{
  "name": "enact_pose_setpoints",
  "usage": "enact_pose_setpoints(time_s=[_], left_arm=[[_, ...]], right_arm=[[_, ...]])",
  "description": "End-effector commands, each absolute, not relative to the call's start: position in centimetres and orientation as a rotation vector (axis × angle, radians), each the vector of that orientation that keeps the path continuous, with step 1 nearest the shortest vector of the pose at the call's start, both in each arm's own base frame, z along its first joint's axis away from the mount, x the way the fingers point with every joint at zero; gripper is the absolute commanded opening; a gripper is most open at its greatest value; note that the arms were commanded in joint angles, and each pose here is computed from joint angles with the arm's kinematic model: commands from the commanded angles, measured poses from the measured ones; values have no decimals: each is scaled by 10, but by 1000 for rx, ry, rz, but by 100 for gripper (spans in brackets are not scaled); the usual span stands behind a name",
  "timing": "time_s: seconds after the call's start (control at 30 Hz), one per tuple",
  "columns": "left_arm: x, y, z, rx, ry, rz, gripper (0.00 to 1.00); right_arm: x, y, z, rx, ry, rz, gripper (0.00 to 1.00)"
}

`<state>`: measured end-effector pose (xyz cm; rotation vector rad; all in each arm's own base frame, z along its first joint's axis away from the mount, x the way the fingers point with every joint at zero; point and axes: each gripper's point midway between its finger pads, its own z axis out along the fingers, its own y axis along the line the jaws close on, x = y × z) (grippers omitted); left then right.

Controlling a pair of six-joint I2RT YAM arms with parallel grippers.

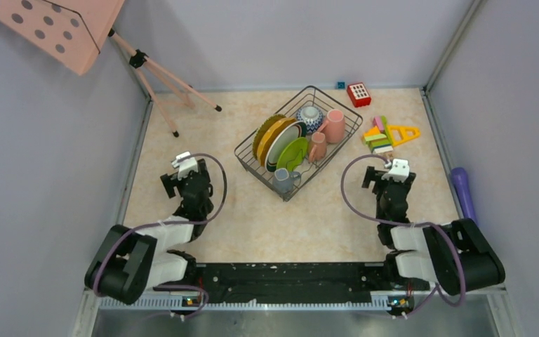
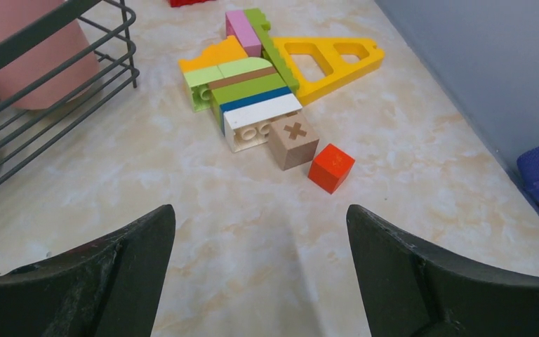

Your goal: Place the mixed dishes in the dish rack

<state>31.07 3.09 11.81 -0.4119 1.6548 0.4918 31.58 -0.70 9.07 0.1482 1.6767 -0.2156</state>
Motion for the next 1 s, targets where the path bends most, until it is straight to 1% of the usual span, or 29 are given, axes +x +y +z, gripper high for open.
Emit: enact_pose_setpoints(time_s=[0.0,0.2,0.37,0.43,0.47,0.5,0.53,0.67,0.7,0.73,0.77,0.97], left_arm=[[333,26,136,-404,1557,406,92],[344,27,138,-376,1544,368,91],[356,28,133,-346,1592,351,86],[360,28,132,-331,1610,346,86],[362,27,131,-321,1618,348,86],[364,28,131,-320,1621,359,85],[364,31,132,-329,1614,368,85],[366,33,133,-302,1608,372,85],[365,35,132,-308,1606,379,85],[364,38,134,-319,1597,385,85],[363,41,135,-330,1588,391,85],[357,39,136,-287,1490,366,84]], right_arm=[[330,-14,132,170,1492,-230,89],[344,-21,111,189,1543,-221,91],[352,-16,112,149,1563,-197,89],[352,-16,112,150,1557,-199,89],[350,-22,112,184,1556,-219,88],[351,-31,112,257,1553,-243,82],[354,-32,110,270,1570,-233,80],[354,-33,109,273,1570,-230,78],[354,-32,108,274,1577,-229,82],[354,-32,108,274,1575,-227,97],[354,-32,109,273,1572,-229,99],[354,-32,108,273,1574,-229,99]])
